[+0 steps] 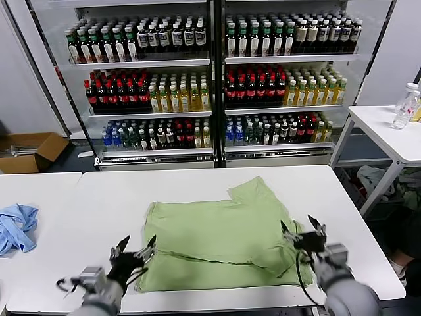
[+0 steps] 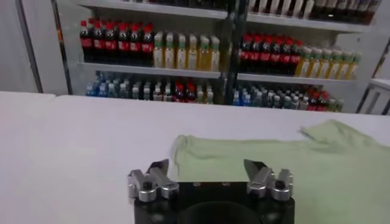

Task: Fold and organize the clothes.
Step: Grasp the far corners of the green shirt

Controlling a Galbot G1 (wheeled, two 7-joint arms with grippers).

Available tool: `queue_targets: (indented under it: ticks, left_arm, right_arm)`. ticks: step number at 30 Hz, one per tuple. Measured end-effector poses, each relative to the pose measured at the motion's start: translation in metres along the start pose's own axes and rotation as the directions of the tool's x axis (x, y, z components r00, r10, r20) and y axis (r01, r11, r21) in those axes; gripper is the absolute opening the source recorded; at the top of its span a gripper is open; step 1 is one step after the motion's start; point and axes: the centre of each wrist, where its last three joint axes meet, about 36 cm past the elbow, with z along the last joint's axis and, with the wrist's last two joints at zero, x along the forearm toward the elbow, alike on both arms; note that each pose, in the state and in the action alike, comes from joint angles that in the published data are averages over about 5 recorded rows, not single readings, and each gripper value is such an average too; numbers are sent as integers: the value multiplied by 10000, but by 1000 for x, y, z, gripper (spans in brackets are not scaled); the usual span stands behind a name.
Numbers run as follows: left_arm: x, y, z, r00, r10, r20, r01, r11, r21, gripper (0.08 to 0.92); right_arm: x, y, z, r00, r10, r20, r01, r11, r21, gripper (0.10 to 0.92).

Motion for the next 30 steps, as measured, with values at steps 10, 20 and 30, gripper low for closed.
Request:
queue_targets:
  ticks: [10,20,30]
  left_arm:
    - [-109,-2,-15,9988,-314,-387,284,9968,-746,823]
    - [-162,0,-22,9937,-566,-969,424,9889,-1425,706]
    - [-162,7,-15,9912,-391,-1262,157,9833,-1812,420]
  right_arm:
    - [-98,8,-28,9981,-141,-603,137,9999,-70,823]
    - [-159,8,-20,9876,-169,-1559,129,9996,-267,697]
    - [-176,13,-5,9825,-686,-1734,658,9976,-216,412]
